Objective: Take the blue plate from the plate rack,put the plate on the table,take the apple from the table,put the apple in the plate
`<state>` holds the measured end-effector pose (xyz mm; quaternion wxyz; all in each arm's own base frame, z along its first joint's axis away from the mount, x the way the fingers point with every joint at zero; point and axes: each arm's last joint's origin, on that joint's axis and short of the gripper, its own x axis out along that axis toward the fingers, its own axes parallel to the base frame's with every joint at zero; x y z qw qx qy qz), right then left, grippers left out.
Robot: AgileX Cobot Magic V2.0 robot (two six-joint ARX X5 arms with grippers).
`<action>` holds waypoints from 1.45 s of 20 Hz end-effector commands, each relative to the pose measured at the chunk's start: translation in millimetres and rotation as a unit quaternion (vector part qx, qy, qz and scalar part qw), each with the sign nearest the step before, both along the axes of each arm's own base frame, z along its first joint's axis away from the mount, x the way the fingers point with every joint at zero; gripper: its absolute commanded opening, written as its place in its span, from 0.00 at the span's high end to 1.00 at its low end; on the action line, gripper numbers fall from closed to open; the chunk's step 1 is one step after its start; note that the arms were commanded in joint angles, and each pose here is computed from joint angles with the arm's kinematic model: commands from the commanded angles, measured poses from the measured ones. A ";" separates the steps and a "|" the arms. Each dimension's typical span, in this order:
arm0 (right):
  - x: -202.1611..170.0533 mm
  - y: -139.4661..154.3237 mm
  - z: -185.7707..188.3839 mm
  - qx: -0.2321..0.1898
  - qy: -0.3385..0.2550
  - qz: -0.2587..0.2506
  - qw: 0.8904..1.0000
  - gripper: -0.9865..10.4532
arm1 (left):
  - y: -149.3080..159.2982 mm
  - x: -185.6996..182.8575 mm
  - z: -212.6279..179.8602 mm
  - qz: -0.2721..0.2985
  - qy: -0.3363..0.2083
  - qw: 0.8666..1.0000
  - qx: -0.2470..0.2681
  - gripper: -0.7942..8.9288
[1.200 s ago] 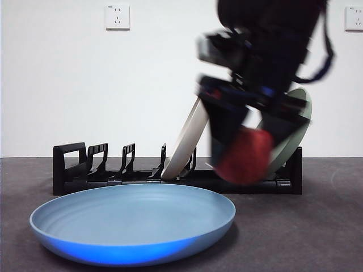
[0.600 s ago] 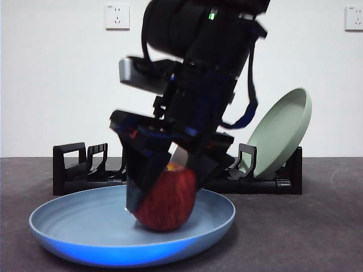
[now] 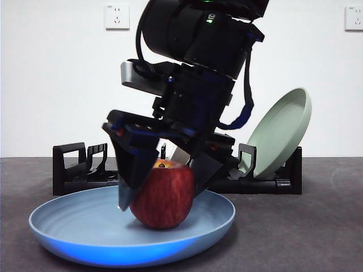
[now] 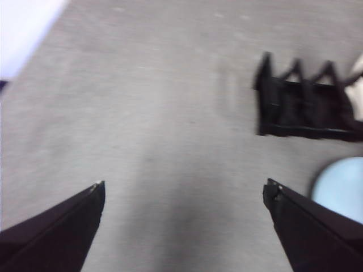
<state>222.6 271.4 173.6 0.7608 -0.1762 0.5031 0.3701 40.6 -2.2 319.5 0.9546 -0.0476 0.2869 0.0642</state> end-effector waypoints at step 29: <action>-104.6 -167.7 55.1 0.208 -0.237 -0.202 0.927 0.92 | -26.0 52.2 -45.5 -0.192 -0.081 0.978 -0.030 0.93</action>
